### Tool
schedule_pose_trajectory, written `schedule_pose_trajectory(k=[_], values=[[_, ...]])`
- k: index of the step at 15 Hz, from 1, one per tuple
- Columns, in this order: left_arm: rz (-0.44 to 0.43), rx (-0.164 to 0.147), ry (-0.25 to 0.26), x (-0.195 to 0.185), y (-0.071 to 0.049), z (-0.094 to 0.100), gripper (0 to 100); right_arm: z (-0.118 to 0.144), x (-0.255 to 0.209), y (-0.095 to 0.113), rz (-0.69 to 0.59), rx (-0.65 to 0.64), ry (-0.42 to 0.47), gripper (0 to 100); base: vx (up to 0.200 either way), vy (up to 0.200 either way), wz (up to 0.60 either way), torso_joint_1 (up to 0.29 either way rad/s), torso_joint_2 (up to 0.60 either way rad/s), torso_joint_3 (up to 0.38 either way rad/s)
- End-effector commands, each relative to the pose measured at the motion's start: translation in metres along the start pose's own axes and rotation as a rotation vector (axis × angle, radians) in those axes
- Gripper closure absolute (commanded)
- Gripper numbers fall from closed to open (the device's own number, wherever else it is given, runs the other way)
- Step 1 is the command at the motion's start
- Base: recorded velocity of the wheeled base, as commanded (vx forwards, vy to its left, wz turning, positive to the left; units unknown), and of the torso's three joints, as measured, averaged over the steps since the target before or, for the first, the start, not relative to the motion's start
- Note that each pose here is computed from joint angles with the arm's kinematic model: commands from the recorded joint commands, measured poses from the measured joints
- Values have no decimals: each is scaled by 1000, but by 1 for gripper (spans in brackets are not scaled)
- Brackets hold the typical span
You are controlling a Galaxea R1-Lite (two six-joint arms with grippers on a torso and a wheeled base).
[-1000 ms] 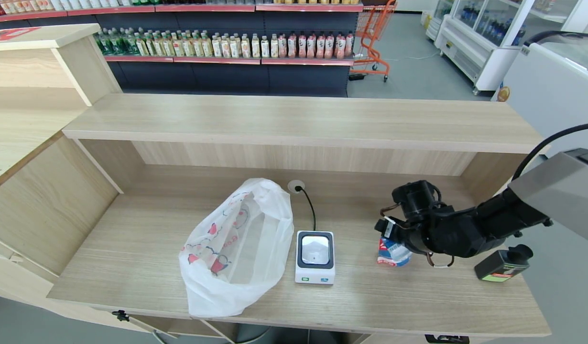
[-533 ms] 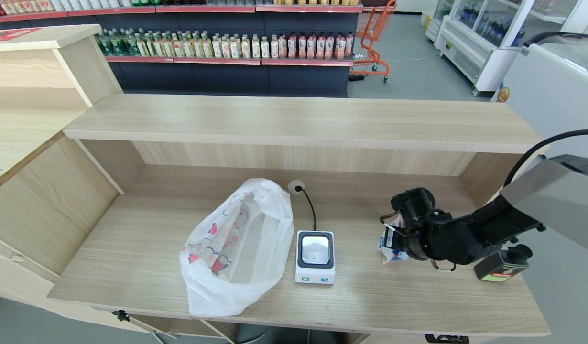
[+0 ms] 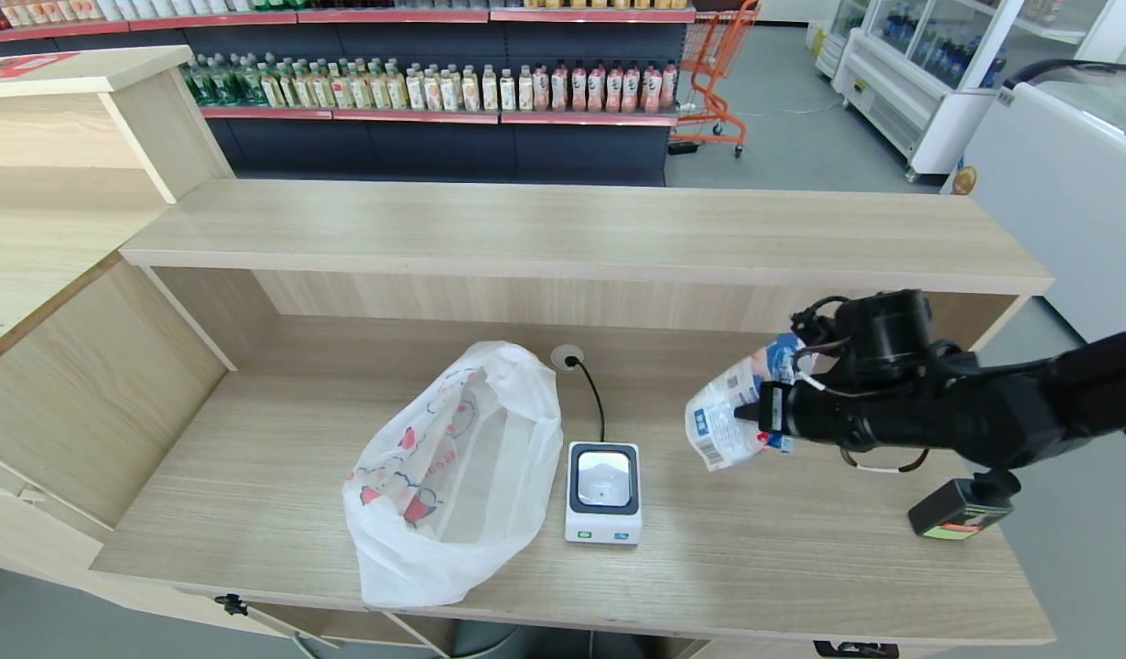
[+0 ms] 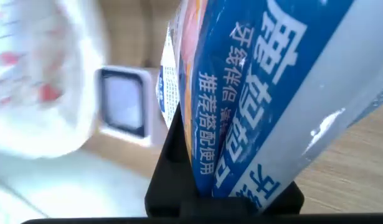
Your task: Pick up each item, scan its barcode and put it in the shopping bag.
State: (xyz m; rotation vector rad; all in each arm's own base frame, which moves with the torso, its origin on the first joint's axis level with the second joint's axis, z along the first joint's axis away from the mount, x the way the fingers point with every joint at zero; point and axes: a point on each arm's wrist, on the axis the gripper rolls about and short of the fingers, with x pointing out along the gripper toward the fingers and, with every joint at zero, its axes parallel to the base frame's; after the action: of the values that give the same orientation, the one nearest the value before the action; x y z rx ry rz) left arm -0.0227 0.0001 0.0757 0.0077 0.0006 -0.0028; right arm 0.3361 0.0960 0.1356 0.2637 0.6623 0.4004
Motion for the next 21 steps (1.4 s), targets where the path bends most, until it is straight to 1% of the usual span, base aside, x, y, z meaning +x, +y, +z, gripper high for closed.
schedule_pose_trajectory(k=[1, 3, 5, 7, 8, 11, 17, 21], values=[[0, 0, -1, 0, 0, 0, 0, 17, -89, 9, 301, -130, -105, 100, 0, 0, 0, 0, 0, 0], [1, 0, -1, 0, 0, 0, 0, 3, -108, 17, 484, -194, -72, 100, 0, 0, 0, 0, 0, 0], [0, 0, -1, 0, 0, 0, 0, -15, -118, 30, 588, -214, -20, 100, 0, 0, 0, 0, 0, 0], [1, 0, -1, 0, 0, 0, 0, -35, -126, 38, 664, -200, 69, 100, 0, 0, 0, 0, 0, 0], [0, 0, -1, 0, 0, 0, 0, -40, -127, 43, 681, -199, 104, 100, 0, 0, 0, 0, 0, 0], [0, 0, -1, 0, 0, 0, 0, -41, -130, 50, 705, -201, 115, 100, 0, 0, 0, 0, 0, 0], [0, 0, -1, 0, 0, 0, 0, -56, -135, 50, 711, -174, 161, 100, 0, 0, 0, 0, 0, 0], [0, 0, -1, 0, 0, 0, 0, -57, -136, 51, 710, -159, 167, 100, 0, 0, 0, 0, 0, 0]])
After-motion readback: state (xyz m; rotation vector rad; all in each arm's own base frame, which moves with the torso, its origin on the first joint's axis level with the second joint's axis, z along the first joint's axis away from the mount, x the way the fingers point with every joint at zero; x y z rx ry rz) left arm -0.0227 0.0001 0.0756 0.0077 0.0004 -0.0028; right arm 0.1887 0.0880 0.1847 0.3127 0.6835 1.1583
